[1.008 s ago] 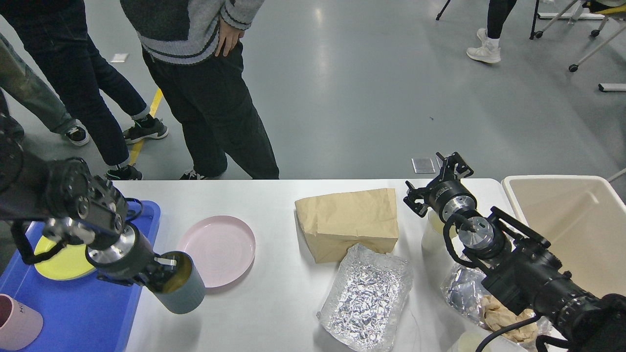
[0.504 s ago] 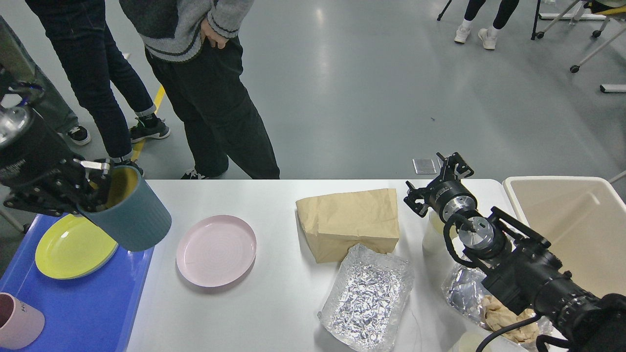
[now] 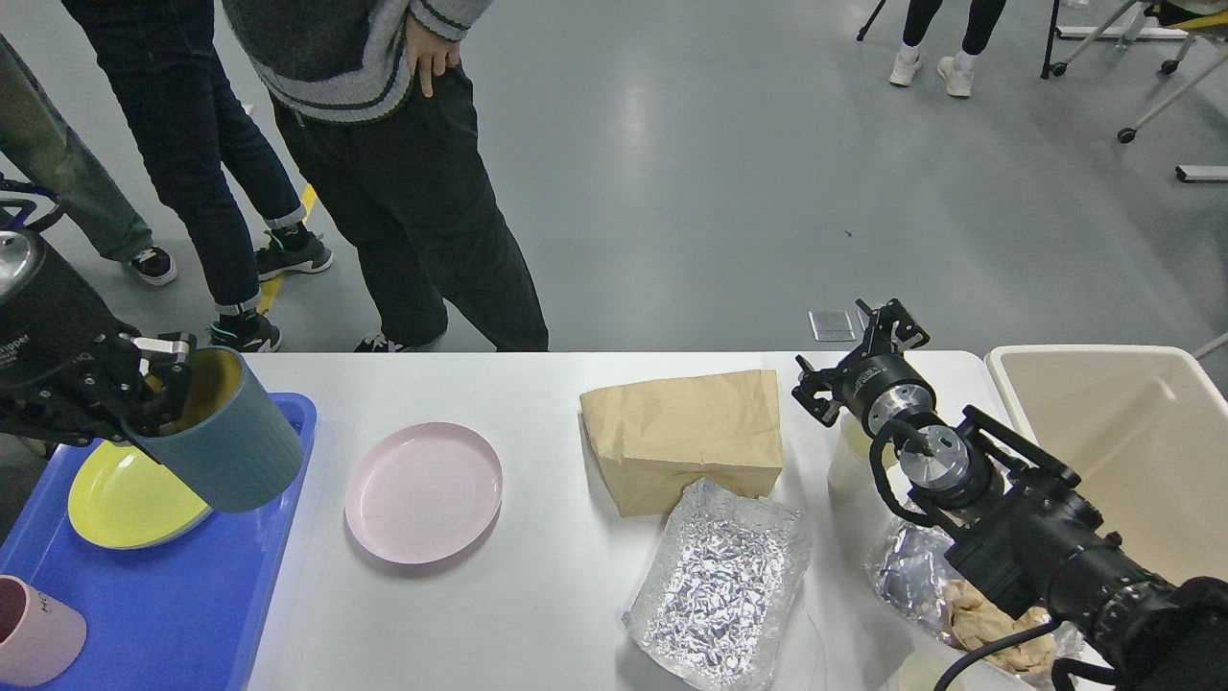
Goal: Tidy desktop
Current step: 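Lift the teal mug and carry it onto the blue tray, then release the mug on the tray and raise the left gripper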
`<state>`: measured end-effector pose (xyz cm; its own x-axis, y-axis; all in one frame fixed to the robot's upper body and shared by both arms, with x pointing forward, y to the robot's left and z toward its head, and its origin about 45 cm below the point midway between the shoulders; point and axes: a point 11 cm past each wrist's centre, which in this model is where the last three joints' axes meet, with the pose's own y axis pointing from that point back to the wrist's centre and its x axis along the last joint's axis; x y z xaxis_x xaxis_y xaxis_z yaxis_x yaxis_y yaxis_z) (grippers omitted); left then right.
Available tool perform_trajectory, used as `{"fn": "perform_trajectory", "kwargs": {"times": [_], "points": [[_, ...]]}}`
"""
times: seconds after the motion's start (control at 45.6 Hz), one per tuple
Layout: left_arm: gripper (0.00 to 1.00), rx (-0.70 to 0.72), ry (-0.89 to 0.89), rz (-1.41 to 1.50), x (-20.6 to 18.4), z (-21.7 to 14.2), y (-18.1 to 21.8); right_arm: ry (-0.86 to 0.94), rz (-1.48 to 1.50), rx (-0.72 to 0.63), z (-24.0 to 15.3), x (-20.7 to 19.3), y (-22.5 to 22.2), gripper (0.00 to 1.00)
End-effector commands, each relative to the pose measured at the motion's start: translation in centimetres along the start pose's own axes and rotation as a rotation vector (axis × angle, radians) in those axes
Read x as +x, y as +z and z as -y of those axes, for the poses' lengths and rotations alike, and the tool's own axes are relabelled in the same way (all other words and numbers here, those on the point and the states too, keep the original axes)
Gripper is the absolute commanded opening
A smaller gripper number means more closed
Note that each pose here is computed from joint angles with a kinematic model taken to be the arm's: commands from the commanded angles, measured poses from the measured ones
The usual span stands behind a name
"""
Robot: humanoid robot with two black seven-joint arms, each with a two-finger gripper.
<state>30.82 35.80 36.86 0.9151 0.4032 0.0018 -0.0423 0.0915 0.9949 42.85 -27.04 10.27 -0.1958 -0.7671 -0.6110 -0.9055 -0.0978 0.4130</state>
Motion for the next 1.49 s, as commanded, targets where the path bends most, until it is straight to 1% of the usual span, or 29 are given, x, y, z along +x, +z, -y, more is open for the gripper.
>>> {"fn": "perform_trajectory", "kwargs": {"times": [0.0,0.197,0.438,0.877,1.14,1.272,1.381,1.425,1.469], "points": [[0.01,0.045,0.009,-0.024,0.2,2.7,-1.7,0.001,0.000,0.001,0.0,0.0,0.0,1.00],[0.01,0.121,-0.001,-0.049,-0.3,7.7,-4.4,-0.001,0.000,0.002,0.0,0.0,-0.1,1.00],[0.01,0.194,0.009,-0.072,-1.2,12.0,-7.7,0.001,0.000,0.001,0.0,0.0,0.0,1.00],[0.02,0.301,0.056,-0.084,-1.1,17.2,-13.1,0.001,0.000,0.001,0.0,0.0,0.0,1.00],[0.04,0.335,0.095,-0.069,-1.3,19.0,-14.7,-0.001,0.000,0.002,0.0,0.0,-0.1,1.00],[0.05,0.335,0.102,-0.069,-1.2,19.2,-14.8,-0.001,0.000,0.002,0.0,0.0,-0.1,1.00],[0.10,0.335,0.111,-0.066,-0.9,19.1,-14.7,-0.002,0.001,0.000,0.0,-0.1,0.0,1.00],[0.17,0.333,0.117,-0.066,-0.7,19.1,-14.7,0.000,0.001,0.000,0.0,0.0,0.0,1.00],[0.27,0.328,0.127,-0.063,-0.4,19.0,-14.5,0.001,0.000,0.001,0.0,0.0,0.0,1.00]]}}
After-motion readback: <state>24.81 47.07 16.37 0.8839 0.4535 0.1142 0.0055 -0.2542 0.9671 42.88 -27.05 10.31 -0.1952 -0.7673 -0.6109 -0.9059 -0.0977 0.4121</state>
